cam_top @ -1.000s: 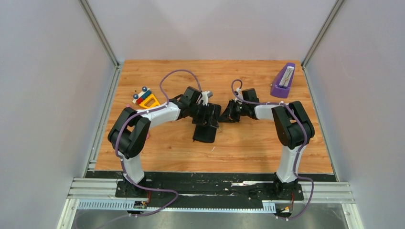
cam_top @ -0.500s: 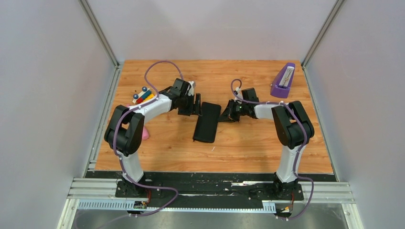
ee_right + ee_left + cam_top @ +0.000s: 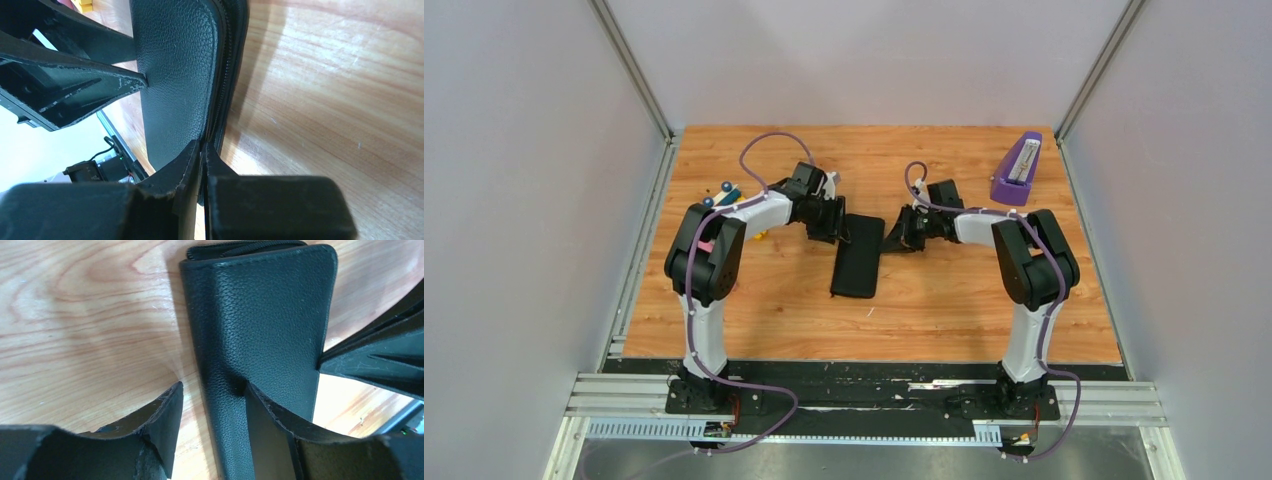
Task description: Sort the hair-cutting tools
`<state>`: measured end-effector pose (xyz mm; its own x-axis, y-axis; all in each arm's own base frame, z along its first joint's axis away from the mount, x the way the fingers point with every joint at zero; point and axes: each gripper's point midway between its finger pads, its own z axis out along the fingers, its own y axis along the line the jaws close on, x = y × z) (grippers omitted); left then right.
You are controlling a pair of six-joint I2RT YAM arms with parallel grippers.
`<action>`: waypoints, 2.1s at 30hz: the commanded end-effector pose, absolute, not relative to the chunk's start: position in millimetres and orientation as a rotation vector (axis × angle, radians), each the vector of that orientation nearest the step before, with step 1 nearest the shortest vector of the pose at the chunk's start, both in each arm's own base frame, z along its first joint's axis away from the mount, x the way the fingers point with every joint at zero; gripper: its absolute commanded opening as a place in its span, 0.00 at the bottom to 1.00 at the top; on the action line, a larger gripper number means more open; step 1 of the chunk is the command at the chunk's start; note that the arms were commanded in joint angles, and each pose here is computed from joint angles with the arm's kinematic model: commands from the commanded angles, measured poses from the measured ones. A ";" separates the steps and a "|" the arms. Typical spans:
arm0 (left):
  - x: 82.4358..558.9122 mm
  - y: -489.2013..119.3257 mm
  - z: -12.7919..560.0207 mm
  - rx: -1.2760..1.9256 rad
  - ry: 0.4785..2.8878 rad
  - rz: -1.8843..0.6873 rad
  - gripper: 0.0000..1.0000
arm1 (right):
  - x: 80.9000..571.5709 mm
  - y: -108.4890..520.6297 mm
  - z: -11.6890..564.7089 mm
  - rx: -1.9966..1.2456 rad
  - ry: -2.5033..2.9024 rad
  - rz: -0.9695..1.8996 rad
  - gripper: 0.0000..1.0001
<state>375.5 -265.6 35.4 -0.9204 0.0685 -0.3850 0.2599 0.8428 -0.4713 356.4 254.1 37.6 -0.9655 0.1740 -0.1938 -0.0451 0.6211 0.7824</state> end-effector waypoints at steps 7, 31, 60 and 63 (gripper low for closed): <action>330.0 -273.0 31.3 0.249 2.695 -0.960 0.55 | 395.0 267.0 47.4 0.011 2.520 1.212 0.07; 325.6 -266.4 24.8 -0.250 2.640 -0.987 0.00 | 322.7 233.4 91.7 -0.072 2.396 0.699 0.42; 327.2 -266.0 34.5 -0.299 2.596 -0.982 0.00 | 220.7 300.2 47.4 -0.548 2.587 0.818 0.37; 326.6 -266.9 34.3 -0.305 2.597 -0.983 0.00 | 219.6 304.8 43.3 -0.577 2.590 0.783 0.38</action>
<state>336.4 -268.4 33.4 -0.9144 -0.3221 -0.2452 -0.0701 0.7226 -0.6876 205.6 288.6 33.3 -0.8889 -0.2467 -0.3859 -0.4186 0.7794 0.4662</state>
